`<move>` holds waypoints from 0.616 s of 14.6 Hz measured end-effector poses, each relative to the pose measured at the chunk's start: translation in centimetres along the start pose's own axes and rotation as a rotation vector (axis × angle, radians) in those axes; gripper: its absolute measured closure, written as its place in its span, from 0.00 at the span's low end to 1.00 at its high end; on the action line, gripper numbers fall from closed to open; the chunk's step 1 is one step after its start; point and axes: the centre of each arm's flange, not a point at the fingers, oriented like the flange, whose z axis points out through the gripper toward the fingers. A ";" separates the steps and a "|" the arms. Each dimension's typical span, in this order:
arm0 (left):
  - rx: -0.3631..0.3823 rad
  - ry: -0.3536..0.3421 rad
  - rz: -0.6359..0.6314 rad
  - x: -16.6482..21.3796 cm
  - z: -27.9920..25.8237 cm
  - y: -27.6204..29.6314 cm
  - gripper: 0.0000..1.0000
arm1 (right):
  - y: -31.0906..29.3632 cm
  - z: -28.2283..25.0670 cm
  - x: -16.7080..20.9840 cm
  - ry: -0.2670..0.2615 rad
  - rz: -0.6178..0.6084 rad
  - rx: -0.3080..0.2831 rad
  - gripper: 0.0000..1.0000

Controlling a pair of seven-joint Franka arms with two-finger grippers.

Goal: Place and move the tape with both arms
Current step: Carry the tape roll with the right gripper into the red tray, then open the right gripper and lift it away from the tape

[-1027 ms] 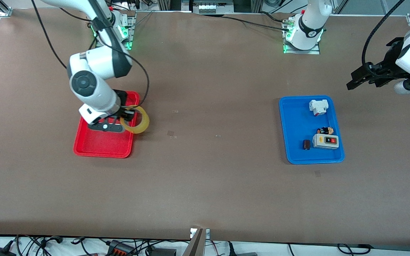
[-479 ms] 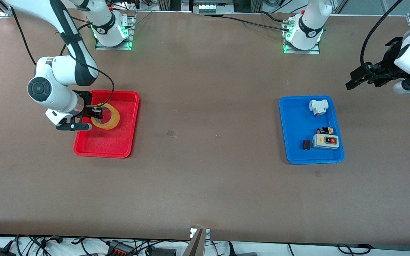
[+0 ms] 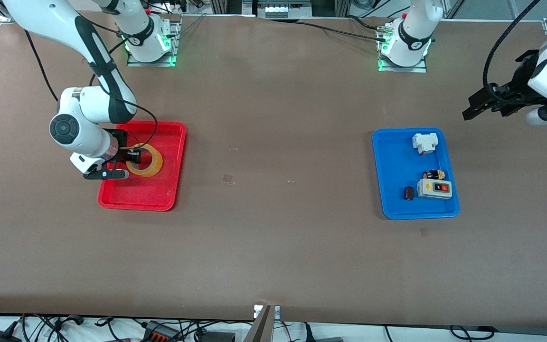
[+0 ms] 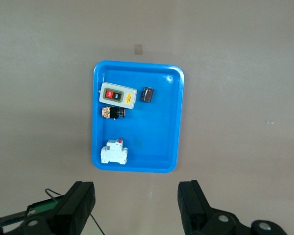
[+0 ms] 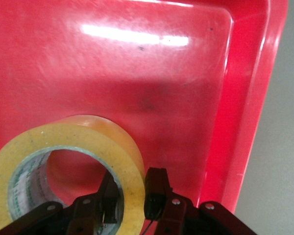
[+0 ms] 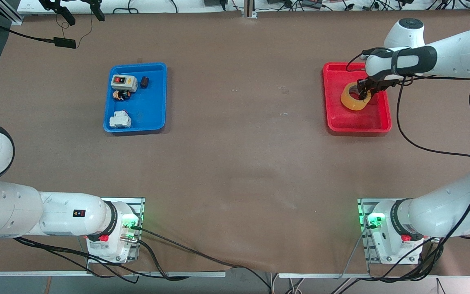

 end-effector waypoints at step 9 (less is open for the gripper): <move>-0.001 0.007 0.001 0.1 -0.1 0.0 0.00 | 0.2 -5.4 0.5 0.014 -0.002 0.006 0.02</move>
